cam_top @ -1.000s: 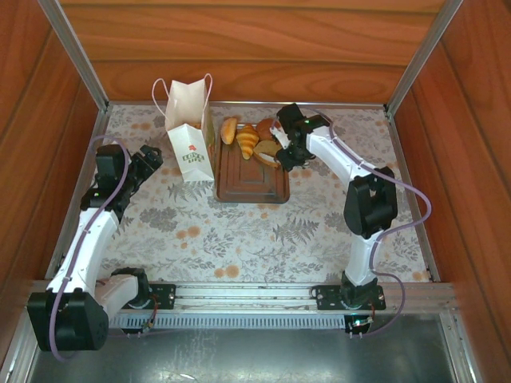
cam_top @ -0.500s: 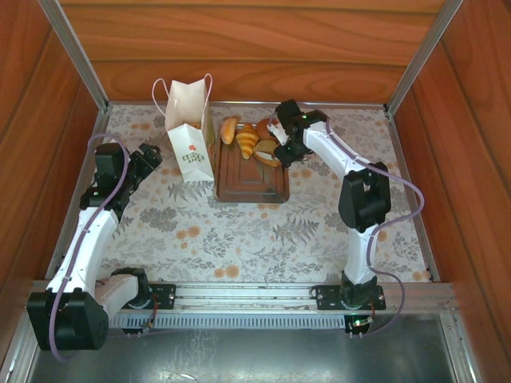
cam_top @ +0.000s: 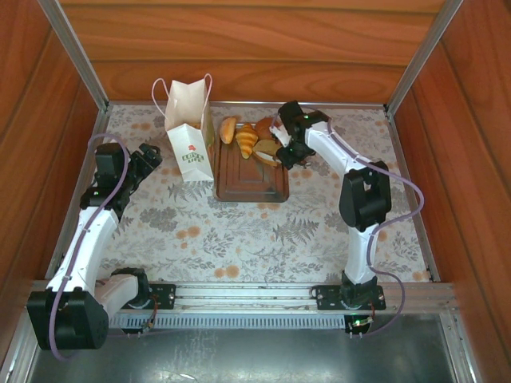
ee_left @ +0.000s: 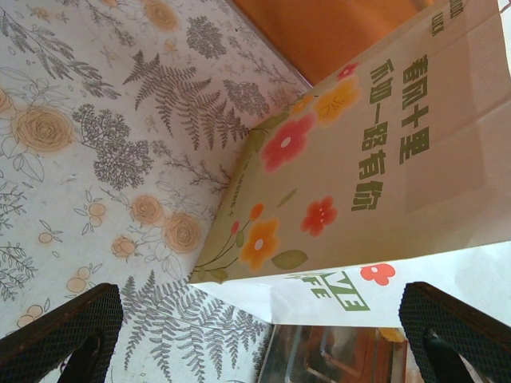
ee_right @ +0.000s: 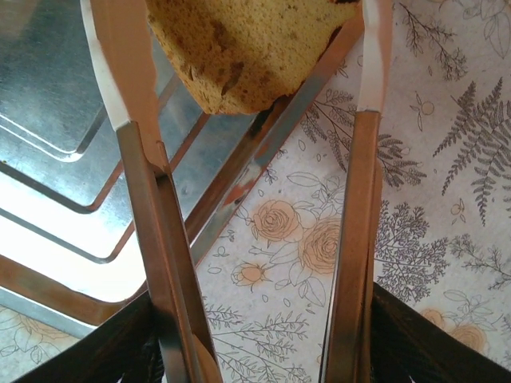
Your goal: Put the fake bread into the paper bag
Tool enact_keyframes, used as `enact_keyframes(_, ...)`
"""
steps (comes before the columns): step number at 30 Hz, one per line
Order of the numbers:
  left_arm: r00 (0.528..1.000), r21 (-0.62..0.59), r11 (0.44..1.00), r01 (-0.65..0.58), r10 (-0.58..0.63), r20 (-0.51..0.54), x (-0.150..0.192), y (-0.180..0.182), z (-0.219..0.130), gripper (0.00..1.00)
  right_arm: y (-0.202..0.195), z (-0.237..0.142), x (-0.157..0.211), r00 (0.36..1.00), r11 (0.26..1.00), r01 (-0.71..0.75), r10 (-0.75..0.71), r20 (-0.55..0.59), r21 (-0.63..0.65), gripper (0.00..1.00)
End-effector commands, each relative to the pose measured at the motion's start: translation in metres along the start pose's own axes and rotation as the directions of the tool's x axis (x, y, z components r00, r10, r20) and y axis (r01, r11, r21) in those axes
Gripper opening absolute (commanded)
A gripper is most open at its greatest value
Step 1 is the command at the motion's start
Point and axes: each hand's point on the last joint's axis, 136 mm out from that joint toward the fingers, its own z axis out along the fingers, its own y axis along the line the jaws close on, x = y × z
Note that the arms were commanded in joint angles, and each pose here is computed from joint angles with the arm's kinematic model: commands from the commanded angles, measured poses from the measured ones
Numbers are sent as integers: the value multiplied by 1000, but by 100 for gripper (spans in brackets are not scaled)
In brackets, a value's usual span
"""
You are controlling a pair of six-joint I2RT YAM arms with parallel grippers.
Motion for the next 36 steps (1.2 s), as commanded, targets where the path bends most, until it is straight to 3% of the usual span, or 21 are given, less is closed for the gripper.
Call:
enact_keyframes(1,1000,13,1000,-22,22,20,-7,-8,-1,95,-4,-28,-1,996,998,-51,53,73,-29,62)
enact_keyframes(7,999,17,1000,-22,22,24,-8,-9,-2,95,-3,-39,10,990,994,-92,97,104,-53,63)
enact_keyframes(18,1000,19,1000,-18,18,25,-9,-11,-2,95,7,-33,28,993,991,-101,105,44,-86,61)
enact_keyframes(28,1000,15,1000,-17,17,18,-9,-11,1,95,11,-36,29,1000,1000,-11,11,15,11,59)
enact_keyframes(36,1000,14,1000,-16,16,15,-10,-11,2,95,28,-31,23,998,999,53,-53,-17,11,59)
